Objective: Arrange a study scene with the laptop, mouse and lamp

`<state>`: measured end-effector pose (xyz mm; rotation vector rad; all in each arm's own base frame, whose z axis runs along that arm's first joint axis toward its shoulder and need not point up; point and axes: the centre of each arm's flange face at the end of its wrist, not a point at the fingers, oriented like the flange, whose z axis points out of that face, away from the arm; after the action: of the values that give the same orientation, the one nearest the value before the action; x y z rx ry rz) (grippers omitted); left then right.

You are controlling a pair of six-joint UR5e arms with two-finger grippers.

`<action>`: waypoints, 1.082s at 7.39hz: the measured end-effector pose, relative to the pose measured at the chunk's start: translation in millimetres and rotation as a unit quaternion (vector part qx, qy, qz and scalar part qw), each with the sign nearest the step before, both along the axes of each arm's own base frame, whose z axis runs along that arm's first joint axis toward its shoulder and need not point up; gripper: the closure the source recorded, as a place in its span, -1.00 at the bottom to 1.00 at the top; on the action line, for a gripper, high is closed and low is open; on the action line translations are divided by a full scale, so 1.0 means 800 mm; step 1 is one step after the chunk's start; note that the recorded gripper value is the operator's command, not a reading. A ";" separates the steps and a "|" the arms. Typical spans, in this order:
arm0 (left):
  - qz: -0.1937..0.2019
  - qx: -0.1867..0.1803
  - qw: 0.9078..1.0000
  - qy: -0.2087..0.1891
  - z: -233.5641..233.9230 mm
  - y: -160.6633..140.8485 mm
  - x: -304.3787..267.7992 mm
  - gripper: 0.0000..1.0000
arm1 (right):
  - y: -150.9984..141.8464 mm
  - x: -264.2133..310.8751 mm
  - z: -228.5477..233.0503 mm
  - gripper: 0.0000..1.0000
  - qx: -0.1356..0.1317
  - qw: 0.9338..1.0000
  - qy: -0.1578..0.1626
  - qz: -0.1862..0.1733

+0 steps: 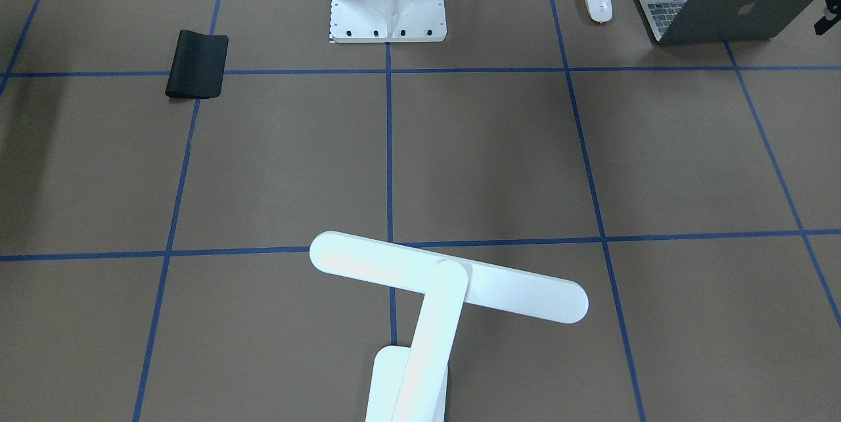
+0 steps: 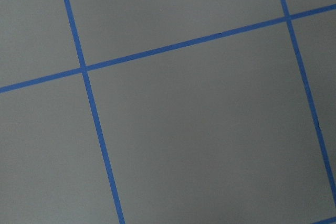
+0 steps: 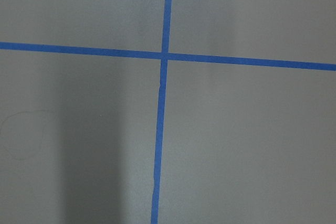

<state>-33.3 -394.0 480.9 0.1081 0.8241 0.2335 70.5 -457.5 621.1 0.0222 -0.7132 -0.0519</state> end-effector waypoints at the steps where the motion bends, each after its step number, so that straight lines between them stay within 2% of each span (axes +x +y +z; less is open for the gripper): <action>1: 0.025 0.005 1.000 -0.002 0.020 0.015 -0.001 -1.00 | 0.000 0.000 0.000 -1.00 0.001 1.000 0.000 -0.001; 2: 0.059 0.020 0.998 -0.002 0.038 0.028 -0.001 -1.00 | 0.000 0.000 0.000 -1.00 0.001 1.000 0.001 -0.001; 4: 0.135 0.060 0.989 0.003 0.074 0.042 0.000 -1.00 | 0.000 0.000 -0.001 -1.00 0.002 1.000 0.001 -0.001; 8: 0.250 0.067 0.965 0.035 0.084 0.062 0.001 -1.00 | -0.001 -0.004 -0.003 -1.00 0.004 1.000 0.000 -0.004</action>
<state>-32.2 -344.1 548.3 0.0332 0.8967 0.7667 67.6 -458.3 618.4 0.0270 -0.7122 -0.0628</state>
